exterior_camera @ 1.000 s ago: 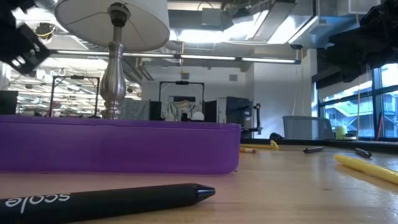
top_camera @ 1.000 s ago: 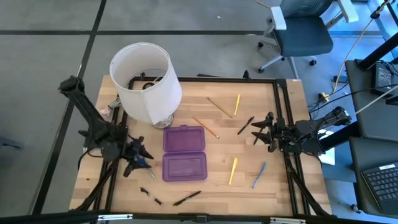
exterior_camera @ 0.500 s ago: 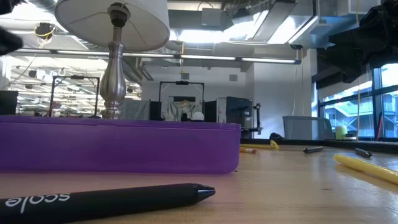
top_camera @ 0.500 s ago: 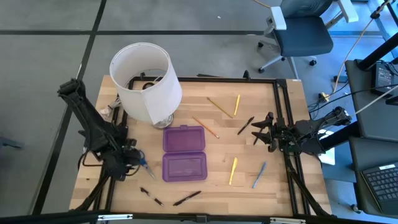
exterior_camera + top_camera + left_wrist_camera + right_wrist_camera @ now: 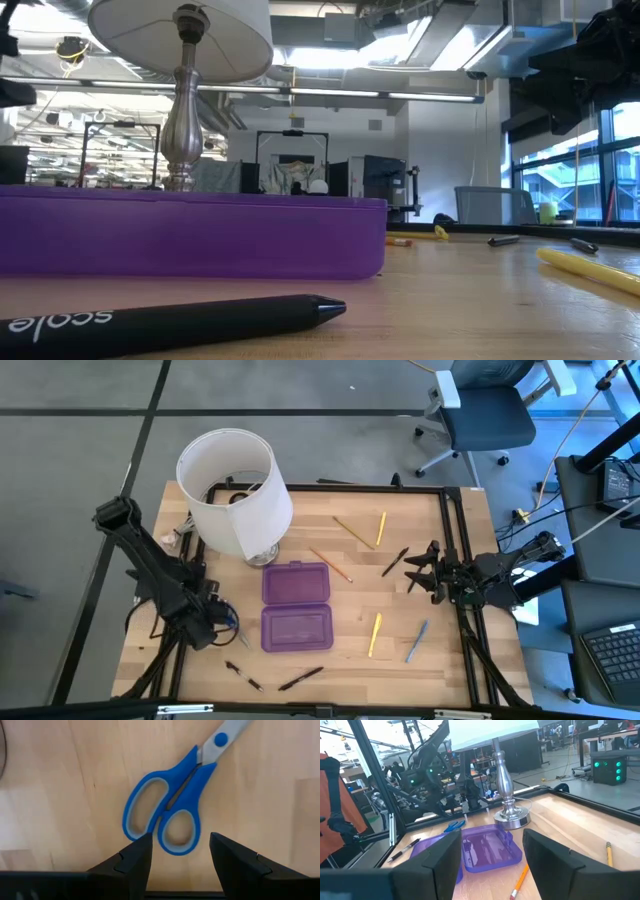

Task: Pick & place school supplies into a supply box
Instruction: Put the blue scissors into the purple supply box

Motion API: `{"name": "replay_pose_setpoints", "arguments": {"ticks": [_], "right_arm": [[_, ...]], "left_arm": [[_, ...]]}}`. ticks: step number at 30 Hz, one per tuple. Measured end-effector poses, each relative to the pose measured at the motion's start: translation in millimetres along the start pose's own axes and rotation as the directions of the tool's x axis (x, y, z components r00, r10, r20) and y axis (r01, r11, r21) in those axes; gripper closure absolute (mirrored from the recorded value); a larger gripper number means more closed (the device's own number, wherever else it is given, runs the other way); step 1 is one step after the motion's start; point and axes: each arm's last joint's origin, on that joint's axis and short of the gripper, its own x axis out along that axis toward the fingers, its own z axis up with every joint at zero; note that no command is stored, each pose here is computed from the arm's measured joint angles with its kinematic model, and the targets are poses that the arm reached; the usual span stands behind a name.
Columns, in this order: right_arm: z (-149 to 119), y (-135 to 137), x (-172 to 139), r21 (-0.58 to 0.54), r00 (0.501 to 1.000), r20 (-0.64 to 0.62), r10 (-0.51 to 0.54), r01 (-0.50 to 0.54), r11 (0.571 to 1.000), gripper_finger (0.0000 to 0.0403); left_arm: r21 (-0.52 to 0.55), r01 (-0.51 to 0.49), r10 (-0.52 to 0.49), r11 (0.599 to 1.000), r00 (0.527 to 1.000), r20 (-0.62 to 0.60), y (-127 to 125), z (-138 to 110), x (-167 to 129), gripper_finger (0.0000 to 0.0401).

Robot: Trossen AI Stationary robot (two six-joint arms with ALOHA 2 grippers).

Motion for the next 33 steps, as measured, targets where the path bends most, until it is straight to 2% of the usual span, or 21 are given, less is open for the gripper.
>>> {"name": "replay_pose_setpoints", "arguments": {"ticks": [5, 8, 12, 18, 24, 27, 30, 33], "right_arm": [[0.0, 0.0, 0.0, 0.0, 1.0, 0.0, 0.0, 0.0, 1.0, 0.0188], [0.0, 0.0, 0.0, 0.0, 1.0, 0.0, 0.0, 0.0, 1.0, 0.0188], [0.0, 0.0, 0.0, 0.0, 1.0, 0.0, 0.0, 0.0, 1.0, 0.0188], [0.0, 0.0, 0.0, 0.027, 1.0, 0.0, 0.0, 0.0, 1.0, 0.0188], [0.0, 0.0, 0.0, 0.027, 1.0, 0.0, 0.0, 0.0, 1.0, 0.0188], [0.0, 0.0, 0.0, 0.026, 1.0, 0.0, 0.0, 0.0, 1.0, 0.0188], [0.0, 0.0, 0.0, 0.021, 1.0, 0.0, 0.0, 0.0, 1.0, 0.0188], [0.0, 0.0, 0.0, 0.02, 1.0, 0.0, 0.0, 0.0, 1.0, 0.0188]], "left_arm": [[0.066, -0.035, 0.038, 0.997, 0.998, -0.042, 2.1, 6.9, 8.8, 0.0213], [0.07, -0.049, 0.054, 0.996, 0.997, -0.061, 3.2, 9.8, 12.8, 0.0213], [0.02, -0.059, 0.06, 0.998, 0.996, -0.07, 2.4, 12.7, 16.8, 0.0211], [-0.142, -0.005, -0.001, 0.99, 0.999, -0.041, -3.5, 17.8, 18.9, 0.0211], [-0.148, 0.007, -0.012, 0.989, 0.999, -0.032, -4.5, 18.8, 18.9, 0.0214], [-0.124, 0.01, -0.015, 0.992, 0.999, -0.038, -4.7, 18.2, 18.9, 0.0214], [-0.019, 0.003, -0.004, 1.0, 0.999, -0.053, -3.5, 16.8, 18.8, 0.0215], [0.023, -0.004, 0.005, 1.0, 0.999, -0.053, -3.0, 16.5, 18.7, 0.0215]]}}
